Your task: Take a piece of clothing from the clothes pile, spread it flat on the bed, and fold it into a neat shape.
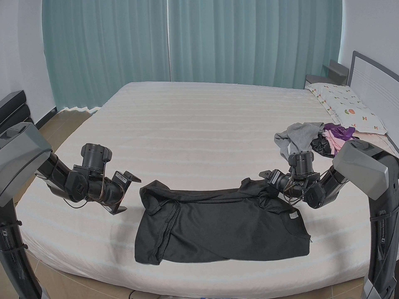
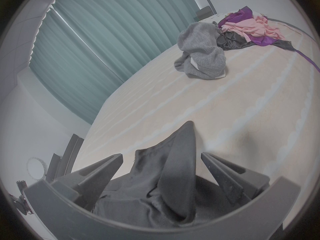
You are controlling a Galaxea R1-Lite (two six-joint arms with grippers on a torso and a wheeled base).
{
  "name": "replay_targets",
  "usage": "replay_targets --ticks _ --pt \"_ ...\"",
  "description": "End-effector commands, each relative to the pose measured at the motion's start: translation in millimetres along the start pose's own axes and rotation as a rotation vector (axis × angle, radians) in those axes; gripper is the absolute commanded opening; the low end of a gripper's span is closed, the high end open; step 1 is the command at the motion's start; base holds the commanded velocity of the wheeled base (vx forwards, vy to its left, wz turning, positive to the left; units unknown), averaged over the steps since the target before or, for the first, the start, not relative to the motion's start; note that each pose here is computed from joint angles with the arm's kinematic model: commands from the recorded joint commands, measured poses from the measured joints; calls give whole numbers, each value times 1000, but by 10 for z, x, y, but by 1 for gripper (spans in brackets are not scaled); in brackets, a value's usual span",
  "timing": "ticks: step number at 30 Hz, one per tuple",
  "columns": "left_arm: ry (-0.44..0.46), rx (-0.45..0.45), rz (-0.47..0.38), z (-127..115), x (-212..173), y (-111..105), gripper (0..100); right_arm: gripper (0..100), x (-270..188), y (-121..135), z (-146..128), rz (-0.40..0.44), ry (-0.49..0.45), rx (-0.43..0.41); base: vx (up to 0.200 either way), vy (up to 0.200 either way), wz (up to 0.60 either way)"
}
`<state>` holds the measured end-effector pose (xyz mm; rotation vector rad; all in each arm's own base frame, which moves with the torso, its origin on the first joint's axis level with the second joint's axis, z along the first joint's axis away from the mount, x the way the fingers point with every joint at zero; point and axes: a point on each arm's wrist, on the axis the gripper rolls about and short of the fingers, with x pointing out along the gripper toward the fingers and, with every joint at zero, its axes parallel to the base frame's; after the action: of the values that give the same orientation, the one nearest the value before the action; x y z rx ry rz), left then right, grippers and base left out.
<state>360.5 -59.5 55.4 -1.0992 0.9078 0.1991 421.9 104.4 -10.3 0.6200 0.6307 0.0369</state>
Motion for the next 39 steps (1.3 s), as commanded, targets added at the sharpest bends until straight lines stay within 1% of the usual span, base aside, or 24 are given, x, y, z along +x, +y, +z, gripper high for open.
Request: replay_targets --ticks 1,5,9,11,14,15,16,18,19,20,23,30,31,34,37,38,39 --pt "2 -1 5 -6 11 9 100 0 141 -66 -66 -15 13 1 0 0 0" --pt "-1 2 8 -5 16 13 100 0 188 -75 -76 -11 11 4 0 0 0" --pt "4 13 21 -33 70 34 100 0 190 -32 7 8 -22 11 0 0 0" --pt "12 18 31 -61 115 48 100 0 195 4 203 36 -88 24 0 0 0" --pt "21 27 33 -96 144 40 100 0 215 16 384 50 -163 36 0 0 0" --pt "25 32 34 -117 175 30 100 0 241 16 486 58 -218 42 0 0 0" --pt "29 38 35 -137 196 26 100 0 258 12 532 63 -247 45 0 0 0" --pt "34 69 42 -195 250 14 100 0 308 -29 537 65 -267 47 0 0 0" --pt "34 69 42 -194 255 13 100 0 308 -27 540 65 -269 49 0 0 0" --pt "45 126 54 -267 309 20 100 0 324 -30 526 74 -276 46 0 0 0" --pt "56 204 68 -331 374 40 100 0 349 -42 478 71 -266 44 0 0 0" --pt "57 313 69 -388 473 -2 100 0 367 -30 447 73 -260 41 0 0 0" --pt "62 345 68 -412 484 -2 100 0 367 -29 448 74 -261 41 0 0 0" --pt "74 404 71 -459 533 7 100 0 362 -27 450 74 -261 41 0 0 0" --pt "70 473 79 -482 566 20 100 0 358 -29 447 73 -260 41 0 0 0" --pt "69 476 81 -482 570 24 100 0 358 -29 447 73 -260 41 0 0 0" --pt "63 523 83 -482 594 17 100 0 358 -32 444 72 -259 41 0 0 0"
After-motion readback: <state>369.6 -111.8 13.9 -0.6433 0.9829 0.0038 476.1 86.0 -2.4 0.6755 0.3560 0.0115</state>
